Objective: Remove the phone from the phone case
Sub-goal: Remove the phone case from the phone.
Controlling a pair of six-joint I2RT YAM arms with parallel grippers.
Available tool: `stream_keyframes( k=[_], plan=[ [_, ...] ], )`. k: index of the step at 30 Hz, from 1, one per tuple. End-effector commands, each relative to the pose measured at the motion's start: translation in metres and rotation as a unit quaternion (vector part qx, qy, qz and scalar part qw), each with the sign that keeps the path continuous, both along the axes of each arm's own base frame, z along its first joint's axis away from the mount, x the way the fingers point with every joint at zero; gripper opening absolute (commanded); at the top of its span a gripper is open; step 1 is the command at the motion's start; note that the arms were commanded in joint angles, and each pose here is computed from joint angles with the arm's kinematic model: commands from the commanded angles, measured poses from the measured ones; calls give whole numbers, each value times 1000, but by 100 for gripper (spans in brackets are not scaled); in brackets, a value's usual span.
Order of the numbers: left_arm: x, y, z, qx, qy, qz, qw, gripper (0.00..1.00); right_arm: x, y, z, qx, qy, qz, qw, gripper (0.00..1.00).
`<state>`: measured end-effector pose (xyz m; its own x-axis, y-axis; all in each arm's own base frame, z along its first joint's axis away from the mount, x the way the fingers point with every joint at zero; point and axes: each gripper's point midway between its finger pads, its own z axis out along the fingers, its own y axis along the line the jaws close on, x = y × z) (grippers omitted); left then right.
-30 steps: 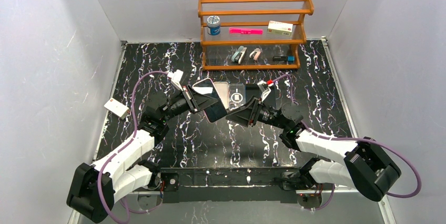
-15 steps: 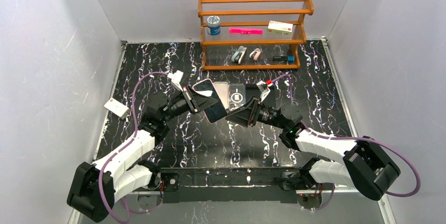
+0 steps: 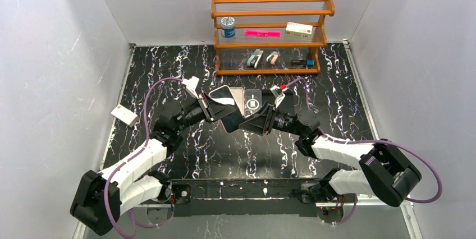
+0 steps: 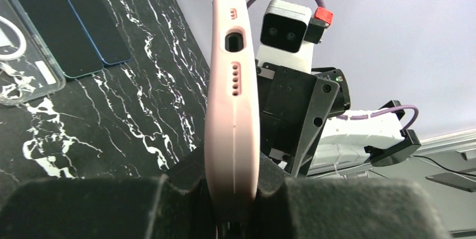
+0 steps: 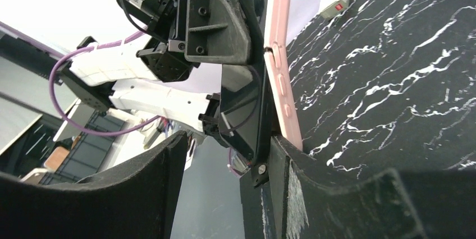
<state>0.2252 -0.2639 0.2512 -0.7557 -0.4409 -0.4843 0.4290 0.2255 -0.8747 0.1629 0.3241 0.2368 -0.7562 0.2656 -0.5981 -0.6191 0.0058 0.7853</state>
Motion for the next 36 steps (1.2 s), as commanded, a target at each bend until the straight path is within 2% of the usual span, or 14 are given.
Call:
stream_keyframes(
  k=[1,9,17,19,22,26,31,36],
  plan=[
    [-37,-22,39,-56,-40,-83,994,0,-1,11,36,38,-48,20,998,62],
    [-50,-35,44,-65,-51,-116,990,0,1,18,41,45,-51,36,997,62],
    [-73,-54,35,-49,-58,-175,982,0,7,24,45,52,-53,36,997,57],
    [-75,-55,36,-48,-62,-179,981,0,9,24,45,53,-52,32,997,53],
    [-76,-52,38,-50,-73,-176,980,0,11,23,43,53,-46,24,997,43],
    [-68,-46,37,-31,-93,-136,986,11,9,18,37,50,-35,14,998,23],
    [-45,-28,25,48,-110,-47,992,27,8,12,36,44,-20,1,999,1],
    [-31,-2,25,83,-129,37,988,49,9,5,43,49,-10,-17,999,1]
  ],
)
